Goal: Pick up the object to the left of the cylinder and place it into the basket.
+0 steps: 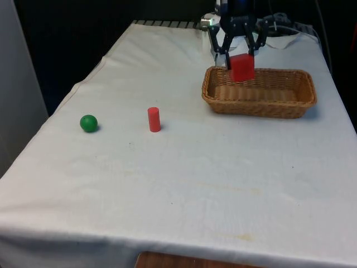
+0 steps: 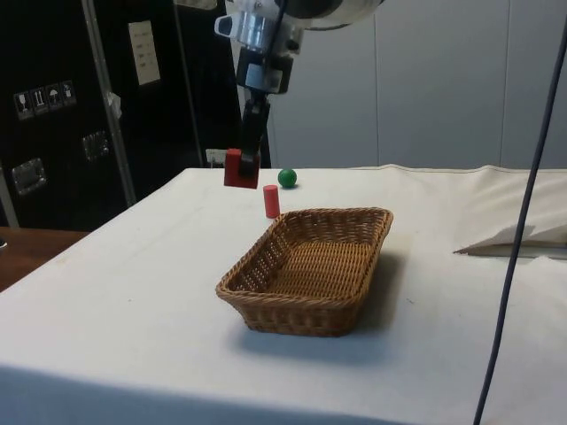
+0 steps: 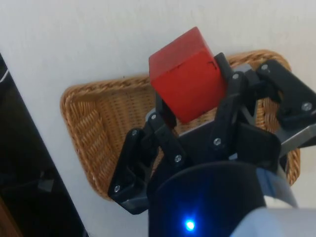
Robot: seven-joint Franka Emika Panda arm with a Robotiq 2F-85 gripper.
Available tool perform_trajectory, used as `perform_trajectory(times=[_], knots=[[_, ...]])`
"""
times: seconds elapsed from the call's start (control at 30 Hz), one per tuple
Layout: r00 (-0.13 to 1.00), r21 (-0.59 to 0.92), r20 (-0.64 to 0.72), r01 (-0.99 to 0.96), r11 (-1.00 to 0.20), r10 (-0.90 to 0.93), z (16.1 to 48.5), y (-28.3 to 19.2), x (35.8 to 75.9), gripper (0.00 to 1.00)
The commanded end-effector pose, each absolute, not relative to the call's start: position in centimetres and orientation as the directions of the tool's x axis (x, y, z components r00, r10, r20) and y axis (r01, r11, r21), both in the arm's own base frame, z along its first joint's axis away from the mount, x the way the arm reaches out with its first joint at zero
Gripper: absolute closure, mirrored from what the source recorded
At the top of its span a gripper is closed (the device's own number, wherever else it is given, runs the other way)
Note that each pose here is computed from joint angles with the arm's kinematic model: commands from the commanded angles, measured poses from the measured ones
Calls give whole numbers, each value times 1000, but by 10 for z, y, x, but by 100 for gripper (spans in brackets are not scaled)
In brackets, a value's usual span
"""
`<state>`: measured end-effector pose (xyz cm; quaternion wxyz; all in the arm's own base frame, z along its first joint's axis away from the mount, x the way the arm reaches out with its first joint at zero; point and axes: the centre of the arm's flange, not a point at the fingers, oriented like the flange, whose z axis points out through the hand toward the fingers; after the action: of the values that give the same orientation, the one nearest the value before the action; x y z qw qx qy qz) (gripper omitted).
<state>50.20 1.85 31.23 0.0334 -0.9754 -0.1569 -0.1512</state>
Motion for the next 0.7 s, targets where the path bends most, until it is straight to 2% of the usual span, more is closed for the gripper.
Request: perform_trajectory(times=[0.0, 0.33, 0.67], knots=[[906, 0, 300, 314, -949, 299, 309, 16, 499, 98], [902, -23, 290, 341, -940, 320, 307, 19, 481, 98], [896, -6, 268, 370, -929, 355, 284, 25, 459, 98]])
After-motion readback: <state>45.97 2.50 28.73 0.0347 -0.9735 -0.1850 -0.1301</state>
